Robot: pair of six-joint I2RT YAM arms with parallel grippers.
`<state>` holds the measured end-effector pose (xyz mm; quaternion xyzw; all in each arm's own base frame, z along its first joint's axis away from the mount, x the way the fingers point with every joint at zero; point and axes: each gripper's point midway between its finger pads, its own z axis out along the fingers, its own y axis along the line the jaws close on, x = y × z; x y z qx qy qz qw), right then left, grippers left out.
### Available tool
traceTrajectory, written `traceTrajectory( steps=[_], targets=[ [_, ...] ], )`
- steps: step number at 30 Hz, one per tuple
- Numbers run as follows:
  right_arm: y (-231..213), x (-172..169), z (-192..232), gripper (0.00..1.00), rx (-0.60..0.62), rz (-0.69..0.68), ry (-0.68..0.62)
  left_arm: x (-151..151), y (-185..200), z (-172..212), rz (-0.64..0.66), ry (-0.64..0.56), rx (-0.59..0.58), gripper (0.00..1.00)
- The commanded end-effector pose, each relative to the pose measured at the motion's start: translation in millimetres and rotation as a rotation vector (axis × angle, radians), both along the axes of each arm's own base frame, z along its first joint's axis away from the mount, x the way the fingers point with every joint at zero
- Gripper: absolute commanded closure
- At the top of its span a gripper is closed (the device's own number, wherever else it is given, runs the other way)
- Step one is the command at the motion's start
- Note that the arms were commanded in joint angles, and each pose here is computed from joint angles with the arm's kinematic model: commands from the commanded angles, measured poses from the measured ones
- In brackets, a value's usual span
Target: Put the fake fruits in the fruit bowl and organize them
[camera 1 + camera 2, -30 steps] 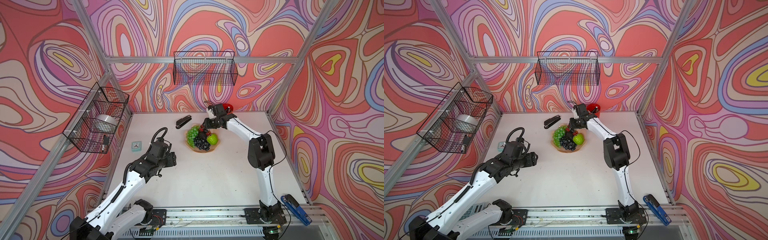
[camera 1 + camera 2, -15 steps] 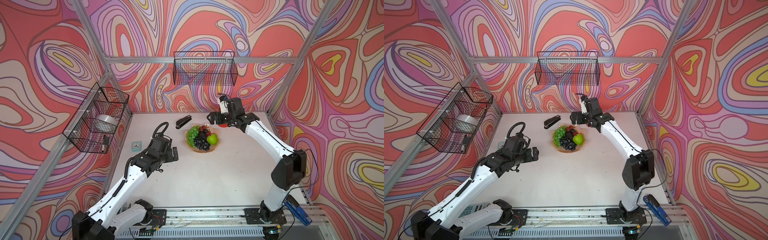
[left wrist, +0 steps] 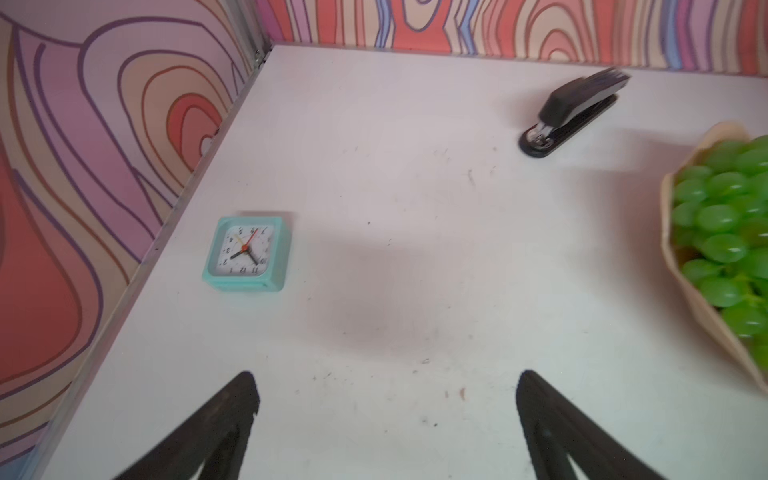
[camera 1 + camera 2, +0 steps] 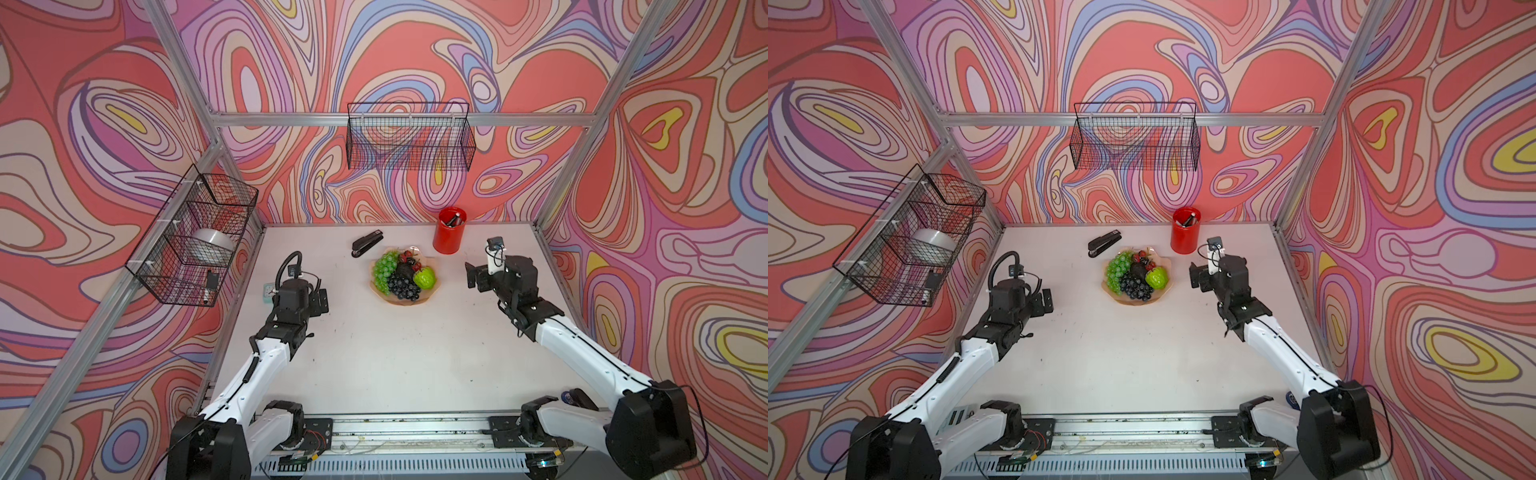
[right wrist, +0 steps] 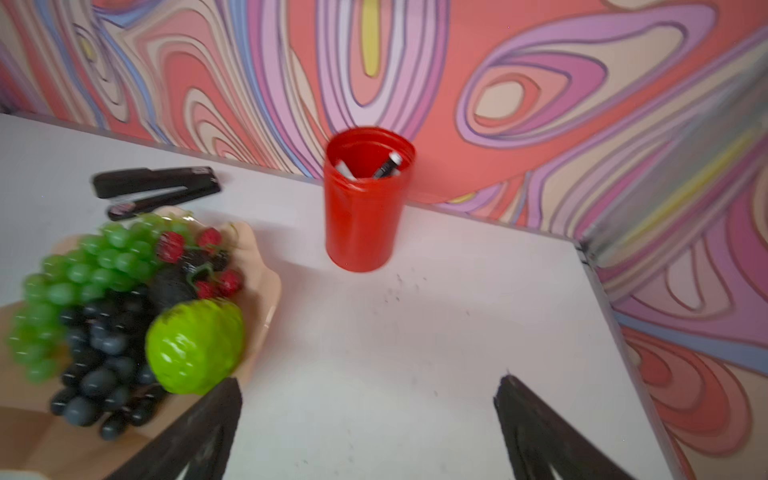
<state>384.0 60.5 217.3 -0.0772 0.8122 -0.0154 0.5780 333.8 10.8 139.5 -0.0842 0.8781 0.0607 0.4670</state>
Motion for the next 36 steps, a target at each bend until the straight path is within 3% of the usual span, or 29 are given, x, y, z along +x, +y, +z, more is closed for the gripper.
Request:
traceTrajectory(
  steps=[1, 7, 11, 13, 15, 19, 24, 36],
  targets=[
    [-38, -14, -6, 0.02, 0.078, -0.110, -0.131, 12, 10, 2, -0.010, -0.119, 0.089, 0.00],
    [-55, -17, -60, 0.02, 0.123, -0.169, -0.168, 26, 13, -23, -0.033, -0.191, 0.108, 0.00],
    [-52, 10, -82, 0.02, 0.094, -0.122, -0.130, 45, 3, -25, -0.097, -0.215, 0.105, 0.00],
    [-53, 21, -91, 0.02, 0.123, -0.116, -0.101, 52, 1, -31, -0.104, -0.166, 0.083, 0.00],
    [-57, 31, -90, 0.02, 0.136, -0.123, -0.119, 56, -3, -30, -0.127, -0.234, 0.057, 0.00],
    [-73, 40, -121, 0.02, 0.204, -0.147, -0.054, 57, 7, -48, -0.063, -0.255, 0.074, 0.00],
    [-70, 42, -124, 0.02, 0.204, -0.118, -0.048, 57, 10, -52, -0.044, -0.207, 0.057, 0.00],
    [-67, 44, -125, 0.02, 0.191, -0.105, -0.040, 56, 11, -49, -0.041, -0.234, 0.060, 0.00]
  ],
)
